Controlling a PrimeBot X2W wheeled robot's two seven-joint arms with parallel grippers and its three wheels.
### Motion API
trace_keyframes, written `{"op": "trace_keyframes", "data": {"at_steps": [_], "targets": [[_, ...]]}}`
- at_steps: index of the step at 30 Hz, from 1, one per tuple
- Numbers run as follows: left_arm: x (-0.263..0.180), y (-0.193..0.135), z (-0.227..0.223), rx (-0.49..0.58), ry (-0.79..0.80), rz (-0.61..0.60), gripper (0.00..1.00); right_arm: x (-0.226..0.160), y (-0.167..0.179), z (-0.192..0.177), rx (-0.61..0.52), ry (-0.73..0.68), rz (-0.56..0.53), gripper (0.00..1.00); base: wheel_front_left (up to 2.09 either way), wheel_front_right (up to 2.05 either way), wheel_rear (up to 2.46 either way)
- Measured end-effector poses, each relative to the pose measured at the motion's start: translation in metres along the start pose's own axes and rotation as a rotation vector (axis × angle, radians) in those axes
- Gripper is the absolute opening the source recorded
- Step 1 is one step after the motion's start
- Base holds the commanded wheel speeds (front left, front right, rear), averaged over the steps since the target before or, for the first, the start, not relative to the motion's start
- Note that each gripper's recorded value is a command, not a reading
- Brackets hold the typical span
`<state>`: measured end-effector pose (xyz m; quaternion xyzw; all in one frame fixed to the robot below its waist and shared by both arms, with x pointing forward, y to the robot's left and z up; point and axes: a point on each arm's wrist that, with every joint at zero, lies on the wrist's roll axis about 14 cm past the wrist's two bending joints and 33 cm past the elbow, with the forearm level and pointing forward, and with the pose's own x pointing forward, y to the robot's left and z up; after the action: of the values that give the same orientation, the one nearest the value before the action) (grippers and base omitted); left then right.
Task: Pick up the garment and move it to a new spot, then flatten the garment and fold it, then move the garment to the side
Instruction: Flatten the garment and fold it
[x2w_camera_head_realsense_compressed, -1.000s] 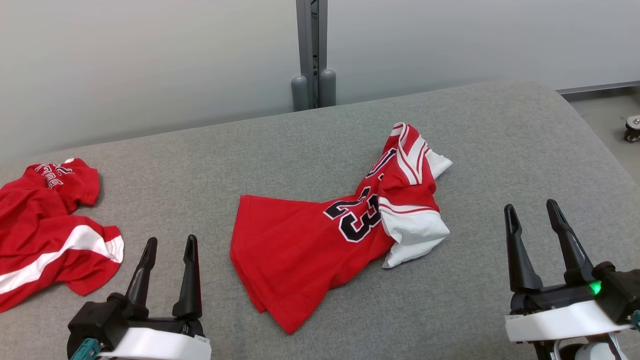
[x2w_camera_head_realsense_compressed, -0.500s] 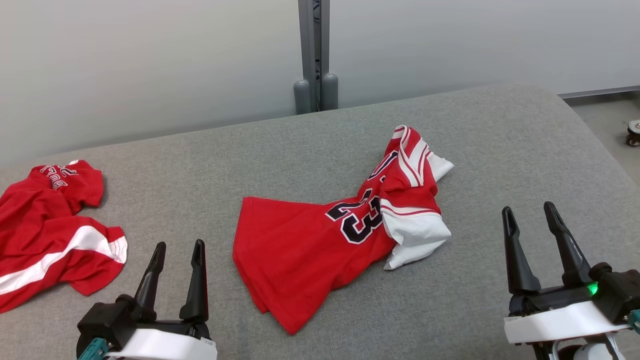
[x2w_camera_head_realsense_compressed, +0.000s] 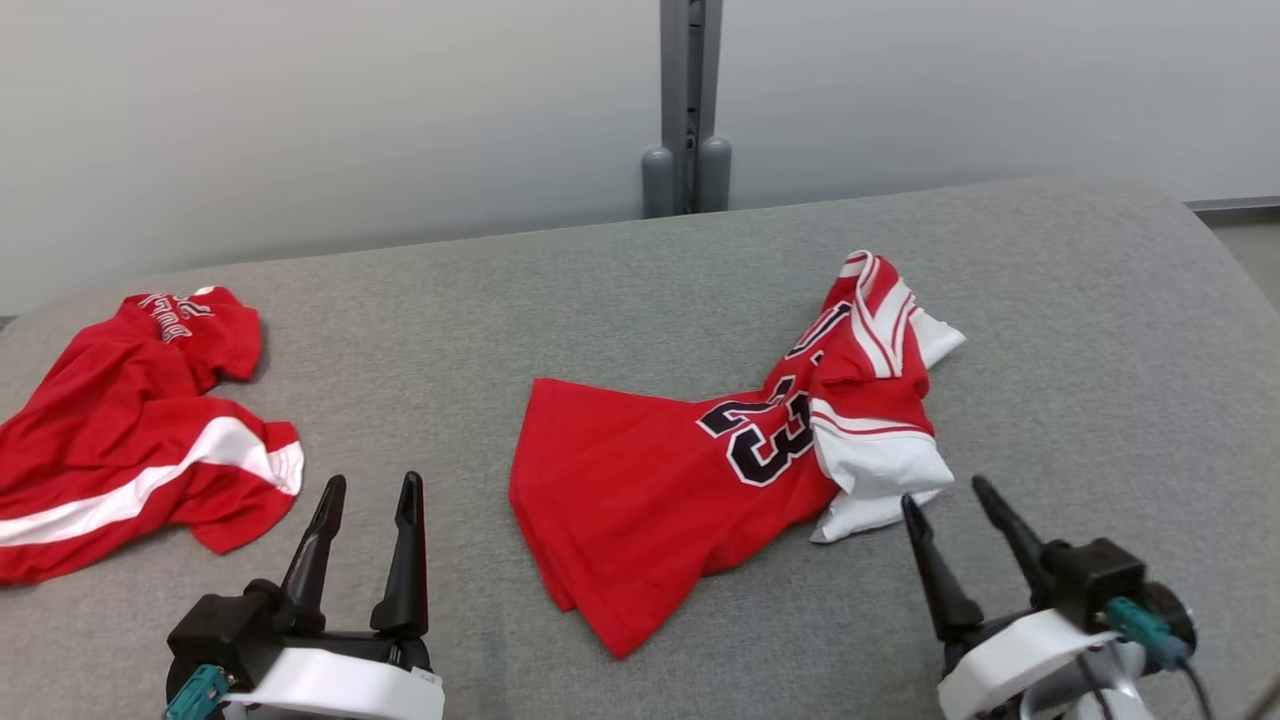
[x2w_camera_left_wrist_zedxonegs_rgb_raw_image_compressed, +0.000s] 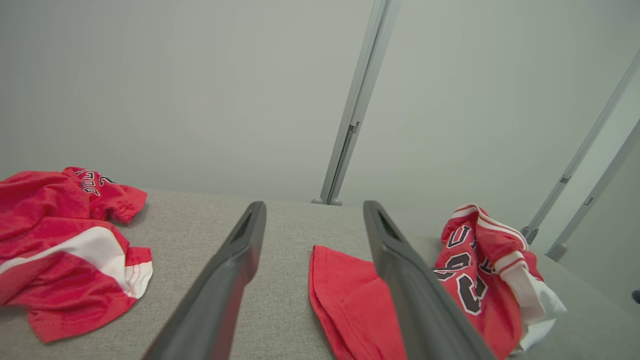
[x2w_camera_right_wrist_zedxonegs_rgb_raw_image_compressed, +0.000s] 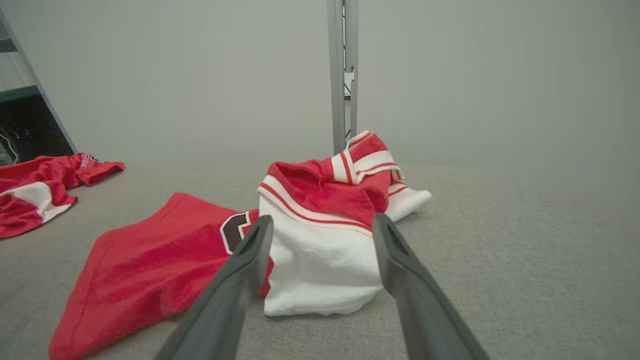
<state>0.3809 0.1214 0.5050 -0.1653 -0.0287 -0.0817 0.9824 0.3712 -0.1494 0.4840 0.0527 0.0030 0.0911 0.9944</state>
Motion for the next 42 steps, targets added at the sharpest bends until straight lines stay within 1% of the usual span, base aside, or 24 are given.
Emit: {"op": "trace_keyframes", "data": {"at_steps": [4, 5, 14, 19, 20, 21, 22, 25, 29, 32, 36, 39, 42], "targets": [[-0.002, 0.007, 0.004, -0.001, -0.012, 0.023, 1.00, 0.009, 0.018, -0.040, -0.004, 0.157, 0.064, 1.00, 0.00, 0.00, 0.00], [-0.002, 0.007, 0.004, -0.001, -0.012, 0.023, 1.00, 0.009, 0.018, -0.040, -0.004, 0.157, 0.064, 1.00, 0.00, 0.00, 0.00], [-0.011, 0.031, 0.008, 0.005, -0.020, 0.097, 1.00, 0.033, 0.036, -0.086, -0.061, 0.356, 0.135, 1.00, 0.00, 0.00, 0.00], [-0.016, 0.040, 0.007, 0.006, -0.016, 0.125, 1.00, 0.041, 0.029, -0.102, -0.091, 0.436, 0.121, 1.00, 0.00, 0.00, 0.00], [-0.017, 0.041, 0.007, 0.006, -0.016, 0.128, 1.00, 0.042, 0.029, -0.103, -0.096, 0.442, 0.119, 0.60, 0.00, 0.00, 0.00], [-0.017, 0.042, 0.007, 0.005, -0.016, 0.131, 1.00, 0.043, 0.029, -0.104, -0.102, 0.445, 0.119, 0.38, 0.00, 0.00, 0.00], [-0.017, 0.043, 0.007, 0.005, -0.016, 0.133, 1.00, 0.045, 0.028, -0.103, -0.110, 0.438, 0.118, 0.00, 0.00, 0.00, 0.00], [-0.016, 0.043, 0.007, 0.002, -0.018, 0.135, 1.00, 0.048, 0.024, -0.099, -0.134, 0.423, 0.110, 0.00, 0.00, 0.00, 0.00], [-0.012, 0.037, 0.006, -0.001, -0.017, 0.116, 1.00, 0.045, 0.020, -0.095, -0.128, 0.403, 0.095, 0.00, 0.00, 0.00, 0.00], [-0.009, 0.031, 0.005, -0.003, -0.015, 0.098, 1.00, 0.041, 0.021, -0.088, -0.075, 0.365, 0.082, 0.00, 0.00, 0.00, 0.00], [-0.005, 0.022, 0.002, -0.004, -0.006, 0.068, 1.00, 0.039, 0.014, -0.061, 0.036, 0.253, 0.026, 0.00, 0.00, 0.00, 0.00], [0.000, 0.012, -0.001, -0.005, 0.001, 0.035, 1.00, 0.032, 0.011, -0.047, 0.151, 0.216, -0.010, 0.00, 0.00, 0.00, 0.00], [0.005, 0.005, -0.006, -0.007, 0.014, 0.012, 1.00, 0.022, 0.000, -0.034, 0.198, 0.223, -0.024, 0.00, 0.00, 0.00, 0.00]]}}
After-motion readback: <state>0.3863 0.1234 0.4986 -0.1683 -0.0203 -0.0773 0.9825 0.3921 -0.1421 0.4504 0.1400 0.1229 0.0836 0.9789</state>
